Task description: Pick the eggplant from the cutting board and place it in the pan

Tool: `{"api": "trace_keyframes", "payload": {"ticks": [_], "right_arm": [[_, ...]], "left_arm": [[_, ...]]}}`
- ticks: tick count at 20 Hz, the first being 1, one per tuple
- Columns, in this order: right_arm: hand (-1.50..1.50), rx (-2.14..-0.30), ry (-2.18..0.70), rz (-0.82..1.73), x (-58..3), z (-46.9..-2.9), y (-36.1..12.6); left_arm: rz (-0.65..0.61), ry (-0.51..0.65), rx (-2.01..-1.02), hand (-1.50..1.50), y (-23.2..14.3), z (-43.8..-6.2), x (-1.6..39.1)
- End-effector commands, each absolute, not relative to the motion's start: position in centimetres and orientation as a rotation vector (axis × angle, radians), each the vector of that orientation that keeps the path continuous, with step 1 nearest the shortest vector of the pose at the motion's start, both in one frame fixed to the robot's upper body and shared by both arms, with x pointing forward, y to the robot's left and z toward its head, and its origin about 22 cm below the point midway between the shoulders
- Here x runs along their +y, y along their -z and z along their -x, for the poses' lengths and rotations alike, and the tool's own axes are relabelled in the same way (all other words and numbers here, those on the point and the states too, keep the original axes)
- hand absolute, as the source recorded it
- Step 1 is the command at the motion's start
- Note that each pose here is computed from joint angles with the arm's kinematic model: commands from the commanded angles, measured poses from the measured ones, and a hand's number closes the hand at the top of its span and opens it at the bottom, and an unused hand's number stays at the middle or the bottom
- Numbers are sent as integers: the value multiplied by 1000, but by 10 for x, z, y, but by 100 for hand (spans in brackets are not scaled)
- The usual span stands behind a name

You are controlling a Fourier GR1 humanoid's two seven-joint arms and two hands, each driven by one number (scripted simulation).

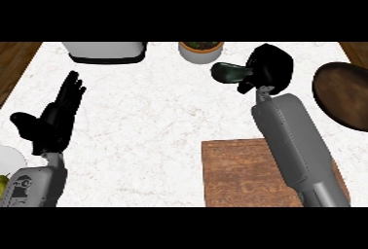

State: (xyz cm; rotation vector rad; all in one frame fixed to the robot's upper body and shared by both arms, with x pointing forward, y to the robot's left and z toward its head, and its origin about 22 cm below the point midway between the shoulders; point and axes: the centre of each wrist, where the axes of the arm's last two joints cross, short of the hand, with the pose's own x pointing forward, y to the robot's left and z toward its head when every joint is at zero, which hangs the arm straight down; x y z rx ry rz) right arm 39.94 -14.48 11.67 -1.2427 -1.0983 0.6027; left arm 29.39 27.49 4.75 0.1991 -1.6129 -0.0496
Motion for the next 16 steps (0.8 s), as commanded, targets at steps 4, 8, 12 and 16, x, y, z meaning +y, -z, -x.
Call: {"api": "trace_keyframes", "payload": {"ticks": [4,8,12,16], "right_arm": [[150,-1168,-327,1379,-176,-400,-150],[150,-1274,-79,1280,-231,-407,-165],[150,-1263,-24,1332,-302,-397,-142],[150,-1151,-52,1437,-347,-401,-140]], "left_arm": [[-212,45,-1614,0,-53,-294,267],[-196,64,-1616,0,-59,-289,285],[-205,56,-1620,0,-57,-291,275],[-201,54,-1615,0,-46,-299,278]]}}
